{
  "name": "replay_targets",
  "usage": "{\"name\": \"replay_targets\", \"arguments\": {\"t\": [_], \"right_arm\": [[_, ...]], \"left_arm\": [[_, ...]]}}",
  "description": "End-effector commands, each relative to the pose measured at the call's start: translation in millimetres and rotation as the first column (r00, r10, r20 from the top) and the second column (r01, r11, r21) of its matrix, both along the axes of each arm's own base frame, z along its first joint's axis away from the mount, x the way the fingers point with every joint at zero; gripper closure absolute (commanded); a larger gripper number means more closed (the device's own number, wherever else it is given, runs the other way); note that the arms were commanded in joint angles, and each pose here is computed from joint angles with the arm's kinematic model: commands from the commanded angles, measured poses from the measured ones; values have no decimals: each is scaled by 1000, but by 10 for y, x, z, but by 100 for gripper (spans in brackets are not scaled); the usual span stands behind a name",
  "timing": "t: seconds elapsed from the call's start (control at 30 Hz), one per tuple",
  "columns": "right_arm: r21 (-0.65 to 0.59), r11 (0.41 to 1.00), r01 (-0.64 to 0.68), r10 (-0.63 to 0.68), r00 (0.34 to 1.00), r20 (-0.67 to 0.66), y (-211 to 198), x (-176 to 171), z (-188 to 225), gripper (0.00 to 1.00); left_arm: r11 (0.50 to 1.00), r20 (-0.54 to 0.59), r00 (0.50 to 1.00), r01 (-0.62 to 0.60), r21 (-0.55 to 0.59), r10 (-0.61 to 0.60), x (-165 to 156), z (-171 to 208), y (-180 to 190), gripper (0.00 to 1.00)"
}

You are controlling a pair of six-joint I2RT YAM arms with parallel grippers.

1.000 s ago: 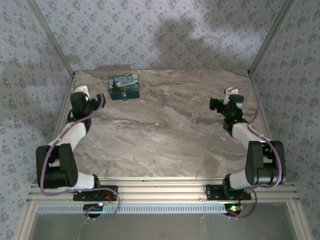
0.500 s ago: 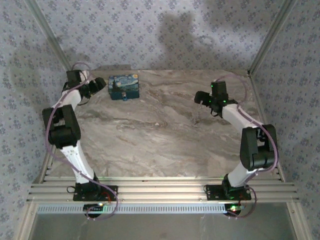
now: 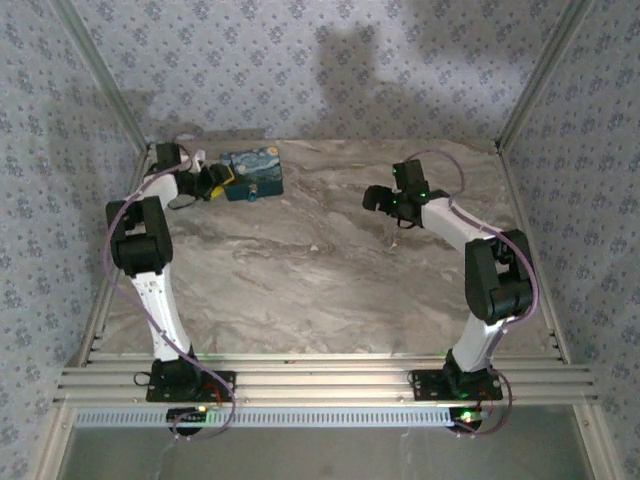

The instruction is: Unlock a padlock with a key

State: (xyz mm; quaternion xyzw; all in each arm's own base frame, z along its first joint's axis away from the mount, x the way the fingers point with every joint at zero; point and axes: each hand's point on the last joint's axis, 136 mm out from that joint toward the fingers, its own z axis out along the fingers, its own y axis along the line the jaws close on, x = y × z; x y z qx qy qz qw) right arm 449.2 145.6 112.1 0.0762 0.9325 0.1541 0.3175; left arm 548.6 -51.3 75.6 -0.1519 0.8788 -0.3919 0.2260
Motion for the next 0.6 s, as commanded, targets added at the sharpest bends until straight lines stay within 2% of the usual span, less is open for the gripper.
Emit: {"name": "replay_targets", "arguments": {"t": [0.0,0.1,0.17,0.27,0.37,0.47,0.57], "right_arm": [[25,1000,17,-16,999,-33,103,-89,28,9],[51,999,-2,3,1000,-27,210,-150,139,9],[83,996,-32,33,999,-12,285,-158,298,9],[82,996,-48,47,999,18,311,-91,513,9],[115,990,-85,82,996,28,447,-15,653,9],[130,983,-129,129,992,10,662,-38,580,11],[143,977,-159,165,986,-31,865,-142,389,16]], "left_arm": [[998,-95,994,60,-7,-60,-371,-146,-337,46],[995,-133,987,94,23,-90,-643,-179,-581,47],[990,-121,984,137,29,-133,-816,-114,-808,47],[969,-155,968,217,118,-198,-1128,-167,-1036,47],[954,-176,957,260,152,-233,-1385,-272,-1239,47],[939,-193,947,293,179,-258,-1576,-354,-1387,45],[938,-185,947,294,183,-261,-1631,-352,-1481,44]]}}
